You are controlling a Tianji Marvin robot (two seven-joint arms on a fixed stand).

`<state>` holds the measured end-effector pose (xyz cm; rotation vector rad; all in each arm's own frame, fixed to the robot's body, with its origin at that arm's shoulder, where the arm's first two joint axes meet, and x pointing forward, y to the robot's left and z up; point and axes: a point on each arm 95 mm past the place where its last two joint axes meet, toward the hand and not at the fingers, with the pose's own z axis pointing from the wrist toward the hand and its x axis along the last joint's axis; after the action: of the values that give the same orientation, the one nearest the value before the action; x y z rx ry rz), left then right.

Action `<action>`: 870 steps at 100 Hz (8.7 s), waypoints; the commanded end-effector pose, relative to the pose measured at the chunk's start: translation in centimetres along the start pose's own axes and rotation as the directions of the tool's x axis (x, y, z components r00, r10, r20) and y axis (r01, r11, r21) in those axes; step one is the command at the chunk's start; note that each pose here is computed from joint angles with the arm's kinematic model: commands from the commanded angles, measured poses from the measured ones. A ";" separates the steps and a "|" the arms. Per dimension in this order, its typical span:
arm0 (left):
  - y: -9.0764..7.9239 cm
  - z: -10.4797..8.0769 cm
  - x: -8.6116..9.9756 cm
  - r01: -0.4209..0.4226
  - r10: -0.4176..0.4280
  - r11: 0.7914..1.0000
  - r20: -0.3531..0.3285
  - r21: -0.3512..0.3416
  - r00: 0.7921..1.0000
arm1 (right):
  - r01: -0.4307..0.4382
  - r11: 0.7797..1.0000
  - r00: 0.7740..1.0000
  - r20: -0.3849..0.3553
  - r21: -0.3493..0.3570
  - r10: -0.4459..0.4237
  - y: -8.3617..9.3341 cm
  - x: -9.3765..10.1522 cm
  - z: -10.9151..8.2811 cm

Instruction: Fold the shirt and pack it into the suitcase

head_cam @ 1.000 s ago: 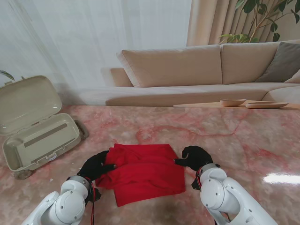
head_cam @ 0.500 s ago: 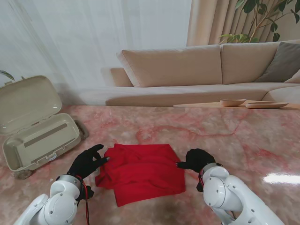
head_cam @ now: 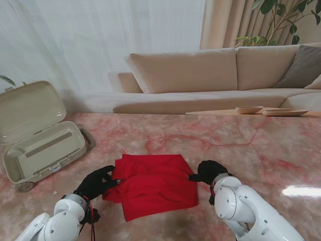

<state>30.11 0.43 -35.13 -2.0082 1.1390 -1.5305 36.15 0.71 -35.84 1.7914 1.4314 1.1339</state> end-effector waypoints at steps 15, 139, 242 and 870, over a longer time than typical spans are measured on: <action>1.2 0.2 -0.8 0.010 -0.009 0.999 0.022 -0.048 1.000 | 0.023 0.998 0.999 0.024 0.065 -0.024 -1.0 -0.2 0.3; 1.9 0.7 -0.7 0.055 -0.054 0.996 0.019 -0.063 0.998 | -0.147 0.977 0.989 -0.010 0.157 0.151 -2.6 1.8 1.0; -0.6 -3.4 -1.2 0.038 -0.039 0.998 0.022 0.051 0.999 | -0.379 0.925 0.923 -0.069 0.019 0.379 -1.4 1.1 -0.2; -2.8 16.3 9.9 -0.051 -0.025 0.981 -0.383 -0.189 0.924 | -0.462 0.874 0.737 -0.485 0.148 0.472 -3.7 5.9 -7.6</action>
<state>47.04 -7.89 -32.26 -1.8446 1.4857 -1.9323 28.71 6.71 -33.17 1.9860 1.2552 2.0069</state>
